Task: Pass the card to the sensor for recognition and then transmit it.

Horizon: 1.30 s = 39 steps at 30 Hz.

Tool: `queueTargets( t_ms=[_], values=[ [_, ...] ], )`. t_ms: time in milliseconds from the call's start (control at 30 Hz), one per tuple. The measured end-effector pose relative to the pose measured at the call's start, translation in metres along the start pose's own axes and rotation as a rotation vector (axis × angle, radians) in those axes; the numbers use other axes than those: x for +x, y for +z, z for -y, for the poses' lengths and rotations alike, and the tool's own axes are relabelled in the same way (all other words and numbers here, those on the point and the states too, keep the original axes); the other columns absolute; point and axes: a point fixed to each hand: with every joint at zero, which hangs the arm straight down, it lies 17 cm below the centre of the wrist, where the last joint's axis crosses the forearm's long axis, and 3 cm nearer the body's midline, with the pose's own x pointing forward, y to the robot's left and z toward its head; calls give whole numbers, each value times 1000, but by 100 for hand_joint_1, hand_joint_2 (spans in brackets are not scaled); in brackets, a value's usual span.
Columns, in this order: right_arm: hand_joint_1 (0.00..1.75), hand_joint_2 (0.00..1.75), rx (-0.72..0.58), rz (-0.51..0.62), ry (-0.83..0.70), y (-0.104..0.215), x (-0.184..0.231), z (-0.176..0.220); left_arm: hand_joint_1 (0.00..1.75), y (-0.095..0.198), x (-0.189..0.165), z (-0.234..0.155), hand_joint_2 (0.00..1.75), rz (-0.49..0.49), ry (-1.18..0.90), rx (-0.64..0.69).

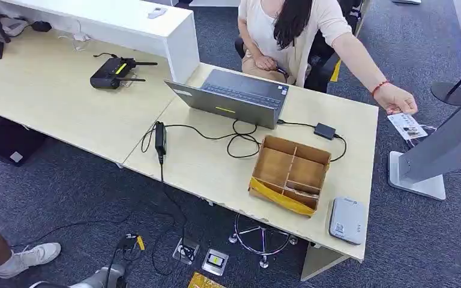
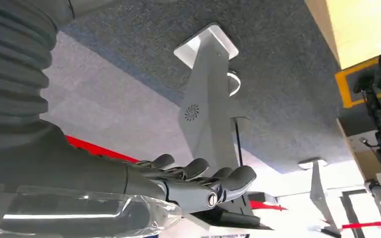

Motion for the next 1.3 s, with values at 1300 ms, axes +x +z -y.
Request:
queueTargets(
  t_ms=[1300],
  values=[
    [0, 175, -96, 163, -9, -26, 99, -38, 0, 0, -1, -2, 0, -6, 2, 11]
  ],
)
